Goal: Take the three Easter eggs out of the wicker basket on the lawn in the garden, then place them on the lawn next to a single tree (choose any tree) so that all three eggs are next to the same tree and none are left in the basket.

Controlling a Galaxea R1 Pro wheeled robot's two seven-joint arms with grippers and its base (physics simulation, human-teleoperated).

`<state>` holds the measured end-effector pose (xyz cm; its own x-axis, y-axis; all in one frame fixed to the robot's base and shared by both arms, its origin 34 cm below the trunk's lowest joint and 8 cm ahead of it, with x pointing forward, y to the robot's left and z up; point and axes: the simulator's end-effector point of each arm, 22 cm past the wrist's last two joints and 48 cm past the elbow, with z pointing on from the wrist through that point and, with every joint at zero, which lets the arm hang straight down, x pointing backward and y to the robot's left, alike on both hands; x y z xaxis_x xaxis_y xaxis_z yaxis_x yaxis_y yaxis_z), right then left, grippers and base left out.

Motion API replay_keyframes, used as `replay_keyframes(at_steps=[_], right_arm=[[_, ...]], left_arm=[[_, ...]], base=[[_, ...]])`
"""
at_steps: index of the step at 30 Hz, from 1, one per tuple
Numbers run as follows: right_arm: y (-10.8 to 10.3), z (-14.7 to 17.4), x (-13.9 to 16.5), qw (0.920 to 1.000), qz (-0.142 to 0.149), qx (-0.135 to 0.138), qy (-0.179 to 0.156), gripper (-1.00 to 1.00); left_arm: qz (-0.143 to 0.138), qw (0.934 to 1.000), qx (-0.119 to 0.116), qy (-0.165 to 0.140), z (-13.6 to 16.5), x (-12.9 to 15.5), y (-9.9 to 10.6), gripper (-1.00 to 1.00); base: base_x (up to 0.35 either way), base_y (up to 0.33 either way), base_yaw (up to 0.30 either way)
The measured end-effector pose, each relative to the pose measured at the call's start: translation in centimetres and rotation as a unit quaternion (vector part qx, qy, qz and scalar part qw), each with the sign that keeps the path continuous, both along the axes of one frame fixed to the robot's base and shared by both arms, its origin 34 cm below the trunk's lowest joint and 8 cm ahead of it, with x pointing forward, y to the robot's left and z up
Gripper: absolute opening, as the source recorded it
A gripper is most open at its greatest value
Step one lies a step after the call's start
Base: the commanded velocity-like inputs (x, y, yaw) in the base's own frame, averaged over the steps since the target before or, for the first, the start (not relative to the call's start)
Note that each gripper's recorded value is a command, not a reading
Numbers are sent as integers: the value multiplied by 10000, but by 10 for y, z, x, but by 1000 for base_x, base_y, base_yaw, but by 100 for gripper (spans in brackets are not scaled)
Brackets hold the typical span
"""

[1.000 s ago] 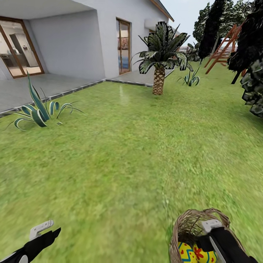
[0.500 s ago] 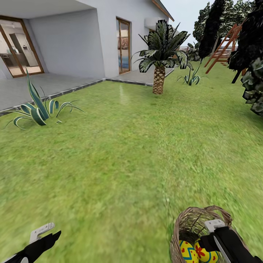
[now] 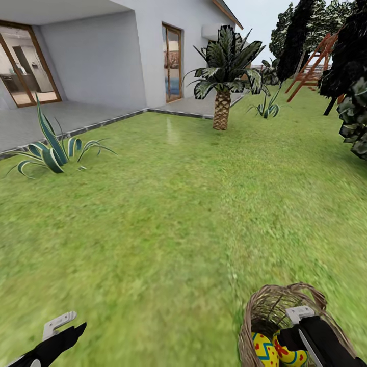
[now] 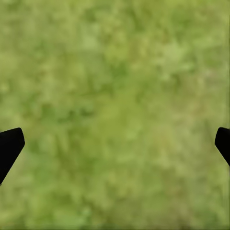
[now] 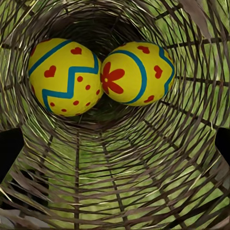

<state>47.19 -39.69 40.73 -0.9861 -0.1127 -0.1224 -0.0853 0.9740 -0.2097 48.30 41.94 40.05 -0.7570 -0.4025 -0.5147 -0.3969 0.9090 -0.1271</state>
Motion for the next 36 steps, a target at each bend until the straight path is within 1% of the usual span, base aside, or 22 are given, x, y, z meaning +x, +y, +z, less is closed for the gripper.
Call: replay_keyframes(at_steps=[13, 36], right_arm=[[-8, -26, -6, 10000, -60, -25, -3, 100], [-9, -76, -17, 10000, -57, -38, -6, 100]], left_arm=[[2, 10000, -5, 1, -28, -6, 0, 100], [1, 10000, -34, 8, -79, -18, -4, 100]], base=[[0, 0, 0], [0, 0, 0]])
